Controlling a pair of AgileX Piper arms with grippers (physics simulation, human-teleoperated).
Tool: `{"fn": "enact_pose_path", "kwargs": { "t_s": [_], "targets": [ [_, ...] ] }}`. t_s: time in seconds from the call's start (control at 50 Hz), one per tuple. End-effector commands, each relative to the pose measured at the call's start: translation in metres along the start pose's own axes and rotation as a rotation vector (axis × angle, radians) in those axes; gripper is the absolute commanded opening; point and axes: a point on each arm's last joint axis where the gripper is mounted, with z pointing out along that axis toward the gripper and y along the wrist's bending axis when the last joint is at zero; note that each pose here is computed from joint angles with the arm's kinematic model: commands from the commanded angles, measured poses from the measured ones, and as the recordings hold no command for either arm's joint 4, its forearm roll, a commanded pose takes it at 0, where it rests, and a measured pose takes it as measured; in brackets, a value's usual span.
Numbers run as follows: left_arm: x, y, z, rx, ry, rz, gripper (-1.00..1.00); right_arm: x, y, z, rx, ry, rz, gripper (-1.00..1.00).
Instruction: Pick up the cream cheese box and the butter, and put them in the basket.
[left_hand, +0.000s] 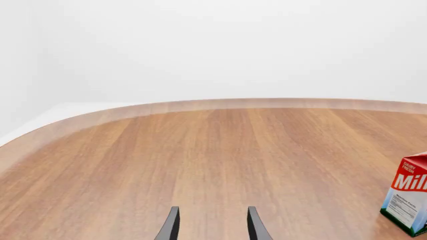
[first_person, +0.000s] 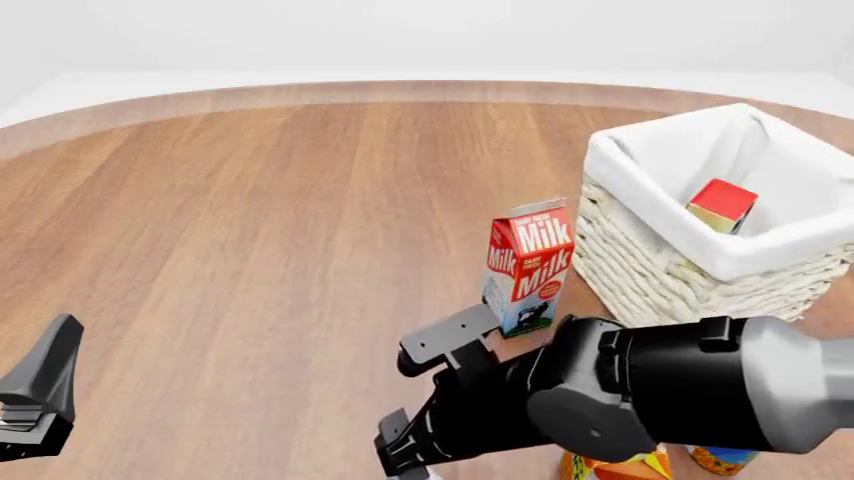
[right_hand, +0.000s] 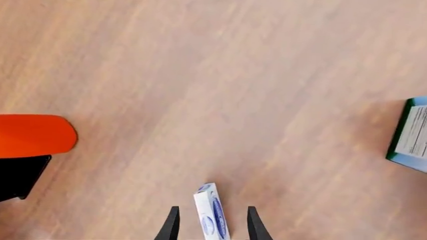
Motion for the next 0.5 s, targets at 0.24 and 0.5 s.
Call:
{"fn": "enact_pose_path", "kwargs": {
  "t_s": [0.24, 0.5],
  "targets": [
    [0.0, 0.0, 0.0, 0.0, 0.0, 0.0, 1.0, 0.017, 0.003, 0.017, -0.004, 0.034, 0.02, 1.0],
    [0.0, 0.0, 0.0, 0.0, 0.0, 0.0, 1.0, 0.023, 0.006, 0.022, -0.007, 0.047, 0.024, 1.0]
  ]
}}
